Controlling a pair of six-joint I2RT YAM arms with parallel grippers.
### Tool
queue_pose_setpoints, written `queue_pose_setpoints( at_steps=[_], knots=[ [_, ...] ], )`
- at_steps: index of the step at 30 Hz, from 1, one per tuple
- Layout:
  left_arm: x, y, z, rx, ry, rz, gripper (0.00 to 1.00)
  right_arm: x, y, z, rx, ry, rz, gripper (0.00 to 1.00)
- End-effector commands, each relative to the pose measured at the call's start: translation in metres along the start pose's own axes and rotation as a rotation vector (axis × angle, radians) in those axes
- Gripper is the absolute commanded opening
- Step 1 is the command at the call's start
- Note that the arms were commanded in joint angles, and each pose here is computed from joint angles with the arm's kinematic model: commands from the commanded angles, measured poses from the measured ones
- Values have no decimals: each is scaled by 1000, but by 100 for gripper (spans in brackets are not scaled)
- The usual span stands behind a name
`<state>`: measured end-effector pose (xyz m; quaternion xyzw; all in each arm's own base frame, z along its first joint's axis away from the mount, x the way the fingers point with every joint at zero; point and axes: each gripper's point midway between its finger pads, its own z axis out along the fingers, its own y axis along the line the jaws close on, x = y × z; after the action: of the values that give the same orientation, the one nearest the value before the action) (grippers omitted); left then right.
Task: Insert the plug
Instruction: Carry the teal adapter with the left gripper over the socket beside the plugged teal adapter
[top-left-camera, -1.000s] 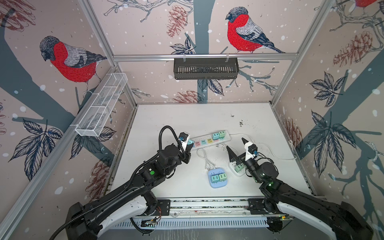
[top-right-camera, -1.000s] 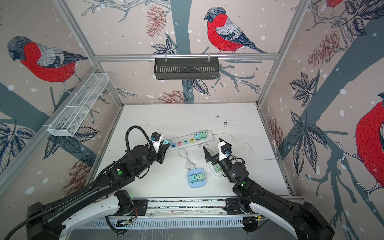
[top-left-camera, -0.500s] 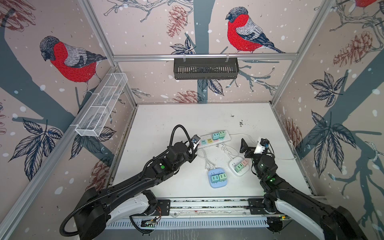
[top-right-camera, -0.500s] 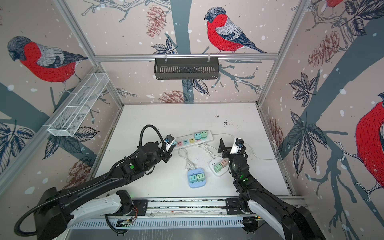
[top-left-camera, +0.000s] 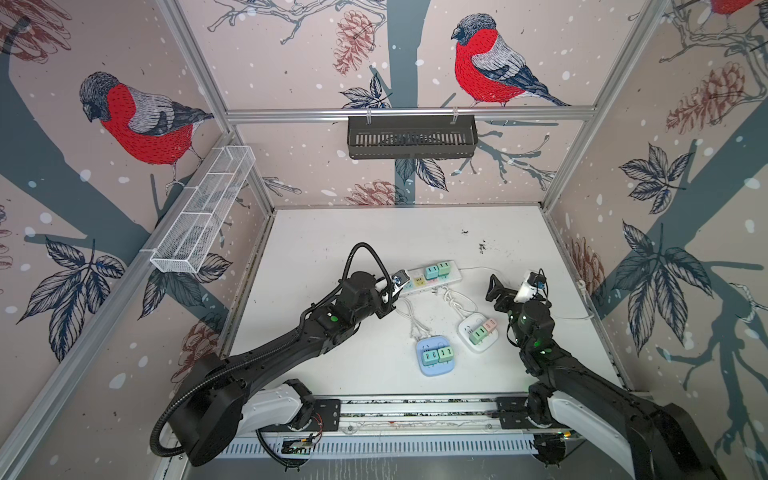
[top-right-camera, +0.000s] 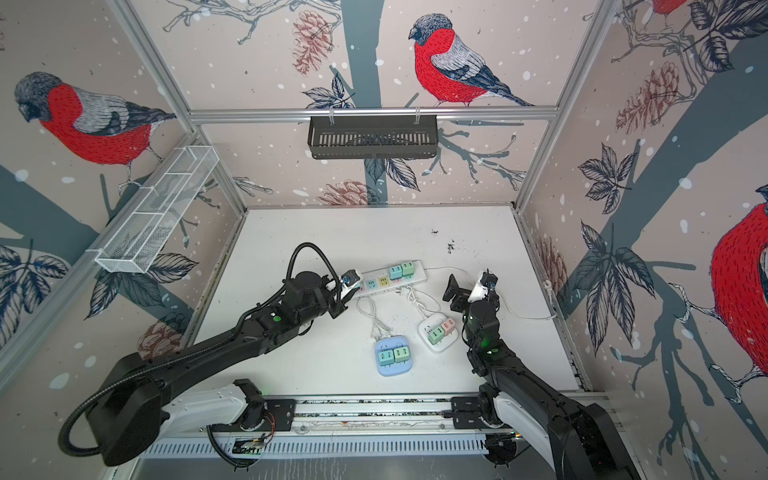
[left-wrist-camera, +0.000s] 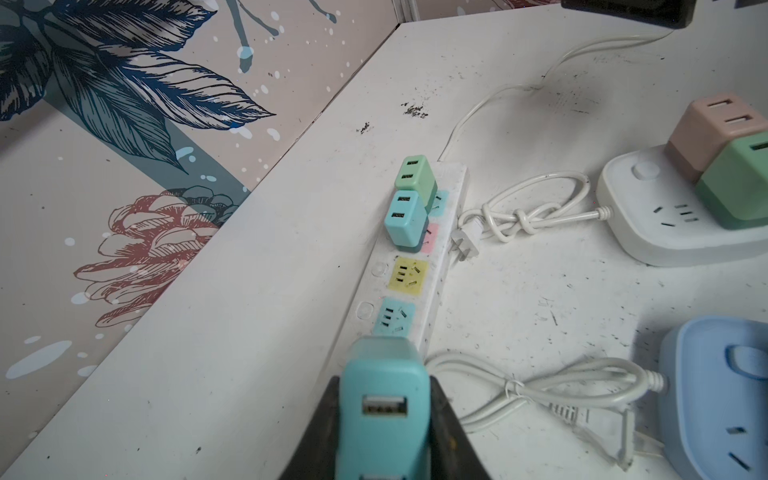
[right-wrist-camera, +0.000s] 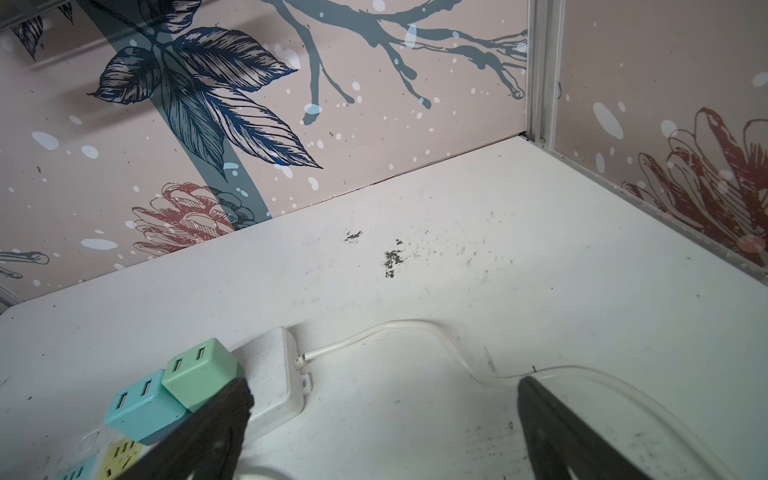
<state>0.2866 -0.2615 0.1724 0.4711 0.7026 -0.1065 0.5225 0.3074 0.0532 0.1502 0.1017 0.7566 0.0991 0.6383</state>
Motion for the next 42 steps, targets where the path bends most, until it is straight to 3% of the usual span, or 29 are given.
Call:
queue_pose_setpoints(
  at_steps=[1, 17, 34, 42],
  knots=[
    [-11, 3, 7, 37, -61, 29, 0, -6, 4, 0, -16, -19, 22, 100],
    [5, 15, 56, 100, 23, 10, 0, -7, 5, 5, -11, -20, 12, 100],
    [12, 19, 106, 165, 106, 62, 0, -3, 11, 24, 1, 34, -21, 100],
    [14, 5, 127, 293, 146, 47, 0, -4, 12, 24, -5, 26, -21, 100]
  ],
)
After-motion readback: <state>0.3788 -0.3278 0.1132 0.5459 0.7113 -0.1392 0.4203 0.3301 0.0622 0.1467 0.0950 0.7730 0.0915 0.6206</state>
